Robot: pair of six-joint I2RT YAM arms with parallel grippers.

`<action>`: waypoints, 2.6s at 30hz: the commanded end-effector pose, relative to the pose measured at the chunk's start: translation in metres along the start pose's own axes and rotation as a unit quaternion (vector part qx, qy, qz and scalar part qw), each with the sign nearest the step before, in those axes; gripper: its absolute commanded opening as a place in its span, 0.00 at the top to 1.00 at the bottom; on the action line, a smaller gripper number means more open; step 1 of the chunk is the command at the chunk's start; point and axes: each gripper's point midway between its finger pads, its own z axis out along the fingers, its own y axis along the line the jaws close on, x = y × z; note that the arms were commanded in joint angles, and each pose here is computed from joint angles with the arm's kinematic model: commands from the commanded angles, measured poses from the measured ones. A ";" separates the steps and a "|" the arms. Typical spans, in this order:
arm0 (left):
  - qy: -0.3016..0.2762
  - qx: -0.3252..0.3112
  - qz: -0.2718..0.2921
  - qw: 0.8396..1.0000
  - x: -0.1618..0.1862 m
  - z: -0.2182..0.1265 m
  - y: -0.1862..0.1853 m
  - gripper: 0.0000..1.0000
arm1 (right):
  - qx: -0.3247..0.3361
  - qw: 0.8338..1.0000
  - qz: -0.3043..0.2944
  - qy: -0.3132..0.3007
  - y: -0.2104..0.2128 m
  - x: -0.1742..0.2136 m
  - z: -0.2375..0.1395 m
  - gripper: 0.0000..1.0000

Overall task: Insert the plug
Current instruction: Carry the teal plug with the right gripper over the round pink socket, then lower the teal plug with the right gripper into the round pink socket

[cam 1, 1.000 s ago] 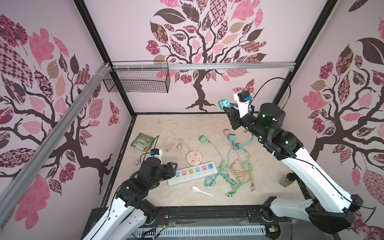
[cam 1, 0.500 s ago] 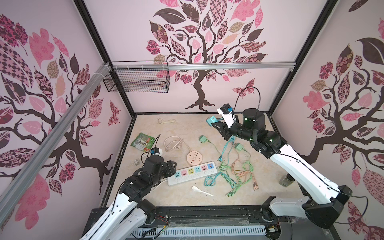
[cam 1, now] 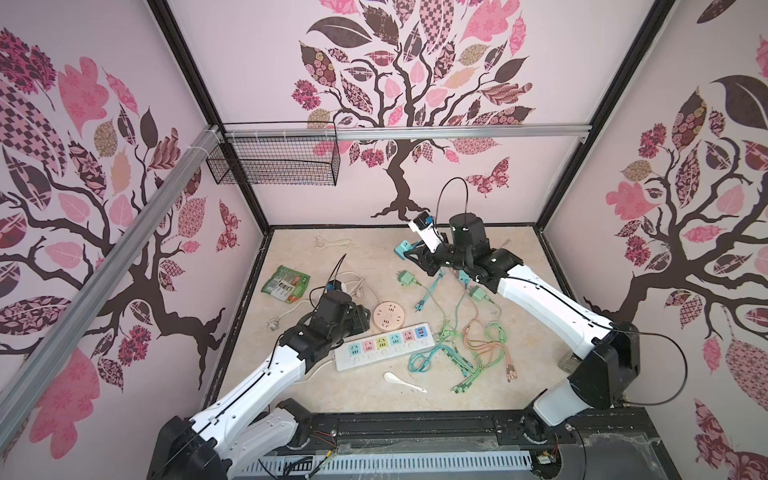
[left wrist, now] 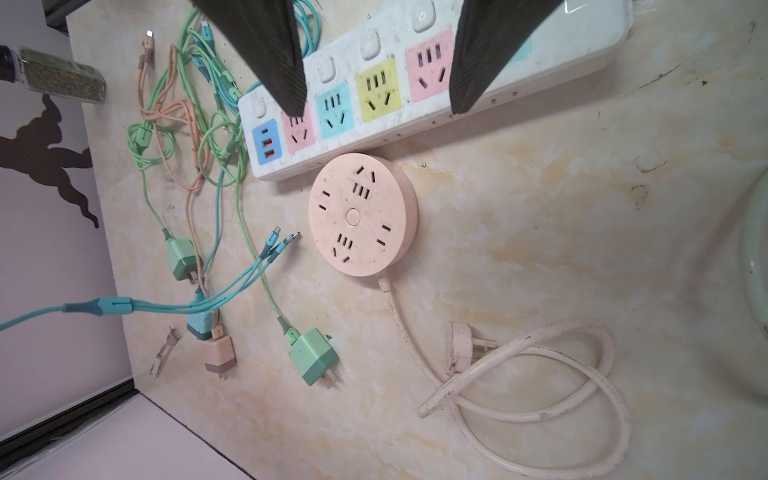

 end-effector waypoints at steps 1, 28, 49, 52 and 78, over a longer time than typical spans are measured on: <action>-0.014 0.022 0.002 1.000 -0.018 0.008 -0.015 0.44 | -0.023 1.000 0.006 -0.016 0.005 -0.005 0.009 0.89; 0.063 0.021 -0.039 0.997 0.003 0.085 0.001 0.68 | -0.053 0.986 0.065 0.145 0.021 0.127 0.079 0.92; 0.100 0.026 -0.050 0.993 0.018 0.110 0.008 0.77 | -0.048 0.971 0.033 0.230 0.036 0.187 0.090 0.93; 0.102 0.026 -0.053 0.993 0.018 0.112 0.009 0.77 | -0.051 0.970 0.027 0.234 0.038 0.190 0.093 0.93; 0.121 0.028 -0.064 0.990 0.023 0.119 0.015 0.83 | -0.050 0.965 -0.009 0.257 0.034 0.208 0.107 0.94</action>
